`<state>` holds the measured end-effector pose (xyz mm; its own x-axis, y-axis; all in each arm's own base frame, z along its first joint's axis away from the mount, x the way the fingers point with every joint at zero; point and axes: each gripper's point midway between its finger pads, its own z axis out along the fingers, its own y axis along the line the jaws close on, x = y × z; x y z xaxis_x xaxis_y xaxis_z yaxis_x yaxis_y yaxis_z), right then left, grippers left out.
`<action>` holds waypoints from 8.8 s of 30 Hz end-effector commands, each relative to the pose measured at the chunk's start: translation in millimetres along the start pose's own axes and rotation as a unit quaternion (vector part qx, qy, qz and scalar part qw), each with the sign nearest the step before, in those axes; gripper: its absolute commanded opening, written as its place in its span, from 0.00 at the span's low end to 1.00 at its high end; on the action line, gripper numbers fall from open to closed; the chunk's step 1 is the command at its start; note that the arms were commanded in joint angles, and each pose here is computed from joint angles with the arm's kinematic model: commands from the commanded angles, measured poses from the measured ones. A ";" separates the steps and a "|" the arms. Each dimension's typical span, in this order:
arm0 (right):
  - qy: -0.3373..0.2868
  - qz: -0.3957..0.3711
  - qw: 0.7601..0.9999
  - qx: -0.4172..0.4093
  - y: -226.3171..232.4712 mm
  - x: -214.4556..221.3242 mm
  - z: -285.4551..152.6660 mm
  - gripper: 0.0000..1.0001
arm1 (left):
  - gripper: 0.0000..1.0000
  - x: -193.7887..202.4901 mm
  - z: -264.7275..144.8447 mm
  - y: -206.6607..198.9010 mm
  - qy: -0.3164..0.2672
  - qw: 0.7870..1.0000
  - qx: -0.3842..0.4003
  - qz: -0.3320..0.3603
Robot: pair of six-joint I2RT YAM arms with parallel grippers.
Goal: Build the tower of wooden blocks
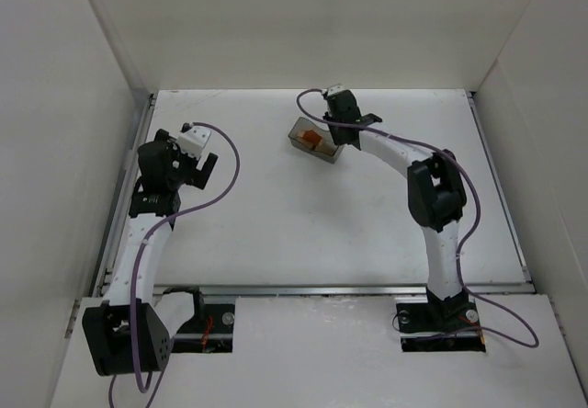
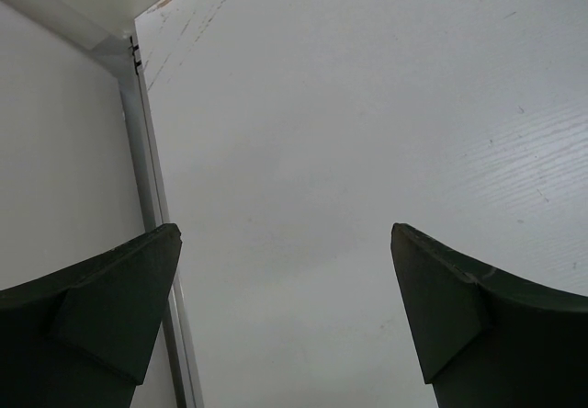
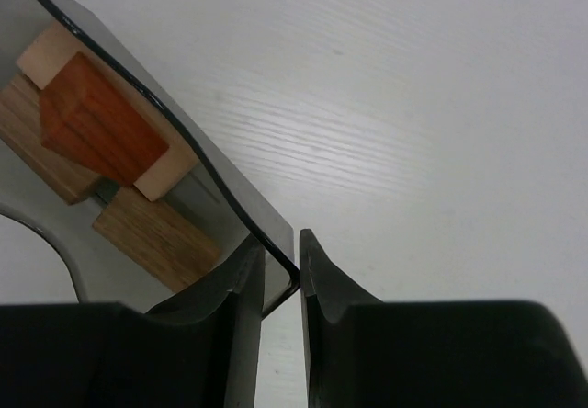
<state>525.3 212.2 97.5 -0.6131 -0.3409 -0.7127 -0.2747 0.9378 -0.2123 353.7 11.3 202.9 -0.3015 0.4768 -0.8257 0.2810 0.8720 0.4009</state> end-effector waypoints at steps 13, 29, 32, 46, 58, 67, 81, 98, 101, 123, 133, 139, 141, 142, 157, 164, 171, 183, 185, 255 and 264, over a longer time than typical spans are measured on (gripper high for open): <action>-0.028 0.038 0.924 0.378 -27.7 50.3 -83.8 0.00 | 0.98 0.9 -17.5 -6.0 -0.022 1.000 -0.008 0.000; -0.047 0.015 0.952 0.302 52.8 37.4 -112.6 0.68 | 0.98 4.0 -24.3 -13.1 -0.024 1.000 0.003 -0.001; -0.051 0.013 0.972 0.229 67.2 17.7 -120.6 0.87 | 0.98 3.2 -24.2 -14.5 -0.026 1.000 0.007 -0.001; 0.022 -0.042 0.992 -0.114 39.4 -0.4 -96.6 1.00 | 0.99 -12.8 -25.7 -40.1 0.005 0.991 0.134 0.017; 0.025 -0.026 0.984 -0.172 44.9 4.3 -53.7 0.96 | 0.99 -58.8 -24.2 -22.3 -0.022 0.991 0.129 -0.026; 0.030 -0.022 0.986 -0.161 44.7 11.5 -41.8 0.52 | 0.99 -42.8 -19.6 -24.9 -0.006 0.992 0.126 -0.015; -0.024 -0.006 1.000 0.014 22.6 -15.9 -69.6 0.00 | 0.77 -27.9 -14.7 -24.3 0.010 0.993 0.115 -0.005; -0.070 -0.066 0.948 0.303 14.6 -12.2 -100.2 0.00 | 0.76 -14.1 -13.0 -21.0 0.028 0.995 0.094 -0.005; -0.067 -0.054 0.960 0.268 20.4 -8.7 -92.7 0.00 | 0.76 -14.1 -13.0 -21.0 0.028 0.995 0.094 -0.005; 0.036 0.233 0.885 -0.402 19.5 5.3 -31.6 0.31 | 0.80 -6.3 -15.7 -37.9 0.033 0.991 0.124 -0.031; 0.042 0.263 0.908 -0.323 -32.6 18.2 -21.5 0.89 | 0.83 -8.0 -17.8 -40.9 0.032 0.990 0.134 -0.033; -0.003 0.218 0.950 -0.225 -64.7 -4.2 -49.3 0.89 | 0.83 -8.9 -18.0 -42.3 0.030 0.989 0.138 -0.033; 0.013 0.191 0.957 -0.216 -49.8 8.4 -55.6 0.87 | 0.83 -8.9 -18.0 -42.3 0.030 0.989 0.138 -0.033; 0.009 0.178 0.961 -0.212 -46.8 8.3 -62.1 0.86 | 0.83 -8.9 -18.0 -42.3 0.030 0.989 0.138 -0.033; 0.112 0.073 0.983 -0.126 -14.2 73.7 -41.0 0.45 | 0.86 -7.1 -16.9 -43.2 0.030 0.989 0.138 -0.033; 0.092 0.059 0.992 -0.058 -39.5 63.3 -31.1 0.08 | 0.87 -1.0 -17.9 -45.0 0.036 0.990 0.136 -0.034; 0.052 0.073 0.995 0.043 -96.6 25.0 -9.8 0.00 | 0.94 -2.8 -19.0 -44.2 0.036 0.989 0.136 -0.034; 0.037 0.101 0.992 0.063 -142.0 -5.3 27.0 0.43 | 1.00 -10.5 -13.4 -43.6 0.045 0.986 0.143 -0.070; 0.012 0.105 0.993 0.057 -144.8 -25.4 8.2 0.62 | 1.00 -12.7 -11.0 -43.7 0.047 0.985 0.149 -0.072; 0.018 -0.115 0.968 -0.223 156.2 28.7 -57.1 0.10 | 0.93 -5.3 -12.9 -49.3 0.087 0.977 0.146 -0.126; -0.085 -0.090 0.961 -0.246 151.6 -36.5 -105.3 0.05 | 0.93 -19.9 -15.5 -35.1 0.063 0.986 0.137 -0.069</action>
<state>421.5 339.3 81.3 -0.5291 -0.5440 -0.6512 -0.6918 0.7210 -0.0402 331.6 -25.0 190.8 -0.5319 0.3292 -0.7802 0.4222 0.9017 0.0927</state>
